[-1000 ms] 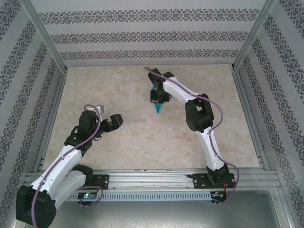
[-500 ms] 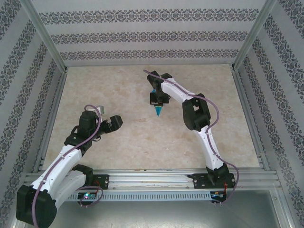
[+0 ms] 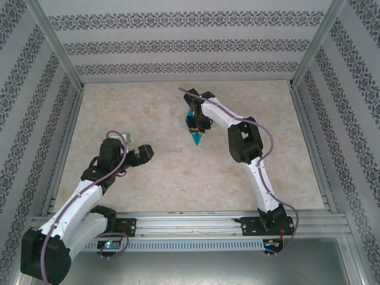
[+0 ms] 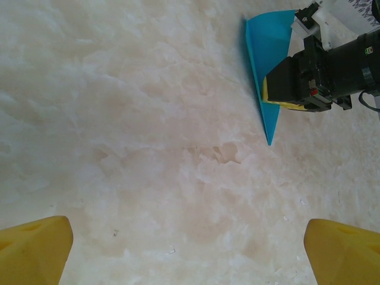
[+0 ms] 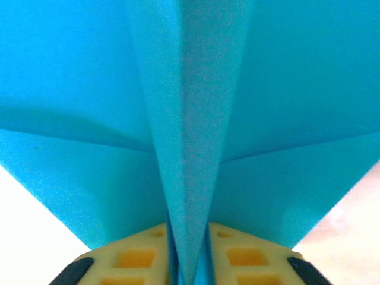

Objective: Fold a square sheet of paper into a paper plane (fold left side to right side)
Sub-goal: Place the paper plane at the center of the table, then reset both arms

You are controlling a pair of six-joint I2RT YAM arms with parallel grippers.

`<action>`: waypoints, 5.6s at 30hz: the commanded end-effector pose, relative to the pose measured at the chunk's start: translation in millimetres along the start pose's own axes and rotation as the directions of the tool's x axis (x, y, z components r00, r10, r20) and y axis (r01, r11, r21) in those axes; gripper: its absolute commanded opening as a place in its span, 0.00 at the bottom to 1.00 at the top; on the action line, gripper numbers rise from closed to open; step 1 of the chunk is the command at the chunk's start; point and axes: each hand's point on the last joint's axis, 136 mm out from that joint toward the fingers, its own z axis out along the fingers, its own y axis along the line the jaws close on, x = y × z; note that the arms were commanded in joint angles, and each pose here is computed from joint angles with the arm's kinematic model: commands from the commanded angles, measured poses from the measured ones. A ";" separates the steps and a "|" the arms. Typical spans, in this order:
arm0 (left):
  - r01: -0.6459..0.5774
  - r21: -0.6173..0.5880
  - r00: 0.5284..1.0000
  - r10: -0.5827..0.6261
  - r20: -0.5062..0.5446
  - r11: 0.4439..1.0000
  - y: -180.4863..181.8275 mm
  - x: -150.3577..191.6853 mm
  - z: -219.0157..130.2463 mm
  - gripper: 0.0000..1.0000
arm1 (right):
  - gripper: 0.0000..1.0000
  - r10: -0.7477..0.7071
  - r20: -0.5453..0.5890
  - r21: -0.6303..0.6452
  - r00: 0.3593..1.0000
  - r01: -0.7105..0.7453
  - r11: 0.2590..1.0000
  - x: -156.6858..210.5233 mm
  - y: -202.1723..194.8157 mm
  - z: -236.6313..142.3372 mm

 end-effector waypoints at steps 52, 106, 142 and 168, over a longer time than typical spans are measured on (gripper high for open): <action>0.017 0.019 0.999 -0.018 0.049 1.000 -10.2 -22.7 -9.5 1.00 | 0.45 -0.056 0.124 0.020 0.991 0.053 0.998 32.0 -5.9 -89.1; 0.094 -0.233 0.973 -0.040 0.229 0.968 44.7 -66.6 -16.9 1.00 | 0.98 -0.125 0.927 0.119 0.353 0.038 0.992 47.3 -226.6 -149.3; -0.290 -0.498 0.792 0.497 0.354 0.817 103.8 -100.8 27.9 1.00 | 0.98 -0.075 0.924 0.071 0.375 0.024 0.997 30.9 -241.4 -122.5; -0.342 -0.407 0.798 0.490 0.351 0.847 126.4 -109.7 66.7 1.00 | 0.98 -0.075 0.924 0.071 0.374 0.023 0.997 30.4 -241.6 -122.9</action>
